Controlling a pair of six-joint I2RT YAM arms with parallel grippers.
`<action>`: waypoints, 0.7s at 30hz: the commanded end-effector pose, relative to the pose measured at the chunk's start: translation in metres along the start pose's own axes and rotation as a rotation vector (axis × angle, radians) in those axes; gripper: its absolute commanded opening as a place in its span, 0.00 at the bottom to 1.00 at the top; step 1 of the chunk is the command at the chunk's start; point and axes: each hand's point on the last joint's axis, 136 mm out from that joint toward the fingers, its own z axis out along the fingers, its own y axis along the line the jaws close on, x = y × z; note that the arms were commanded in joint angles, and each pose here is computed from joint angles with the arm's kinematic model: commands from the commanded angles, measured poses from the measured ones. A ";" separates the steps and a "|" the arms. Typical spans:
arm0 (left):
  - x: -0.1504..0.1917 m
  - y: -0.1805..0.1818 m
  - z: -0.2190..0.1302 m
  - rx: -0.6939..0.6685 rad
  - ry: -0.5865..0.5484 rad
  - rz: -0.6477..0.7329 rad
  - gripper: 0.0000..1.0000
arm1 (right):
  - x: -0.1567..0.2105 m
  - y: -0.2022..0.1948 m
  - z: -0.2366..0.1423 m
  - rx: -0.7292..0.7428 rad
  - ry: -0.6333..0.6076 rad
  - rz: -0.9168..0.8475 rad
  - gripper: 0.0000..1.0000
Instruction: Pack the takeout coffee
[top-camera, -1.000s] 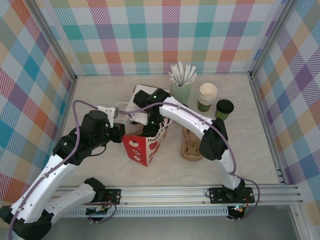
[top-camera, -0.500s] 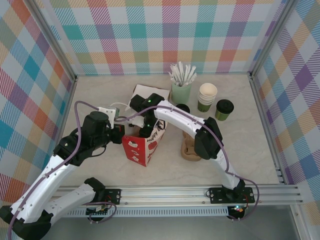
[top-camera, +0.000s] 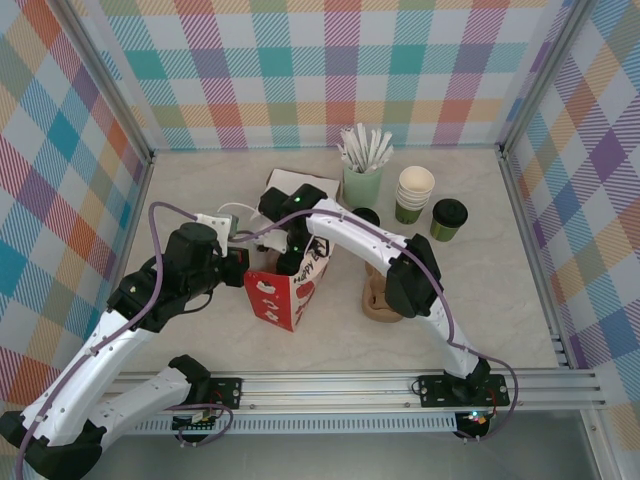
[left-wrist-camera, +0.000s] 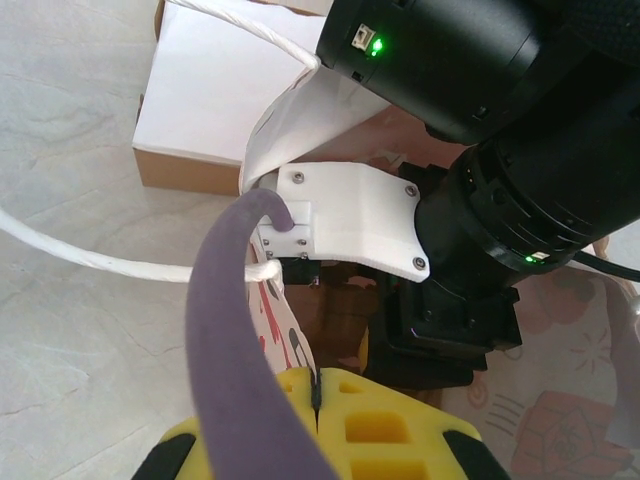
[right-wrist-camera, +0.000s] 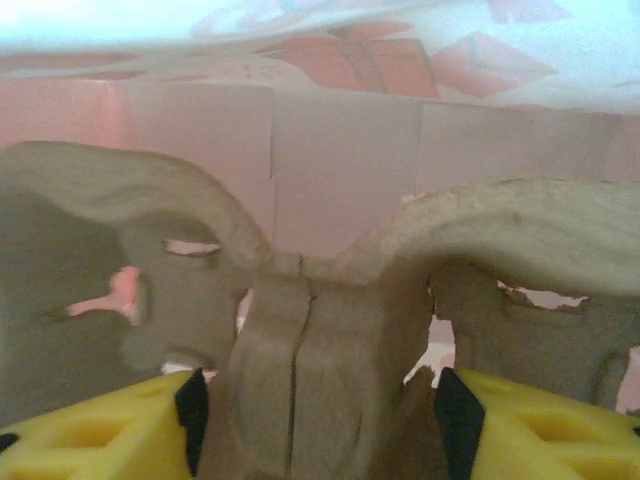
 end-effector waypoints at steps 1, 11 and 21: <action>-0.025 -0.012 -0.012 0.052 -0.115 0.013 0.00 | 0.006 -0.002 -0.008 -0.012 0.023 0.024 0.70; -0.011 -0.006 -0.007 0.035 -0.081 0.009 0.00 | -0.011 -0.002 -0.048 0.007 -0.096 0.015 0.91; 0.008 0.008 -0.001 -0.014 -0.053 -0.060 0.00 | -0.023 0.000 -0.094 -0.023 -0.256 0.047 0.97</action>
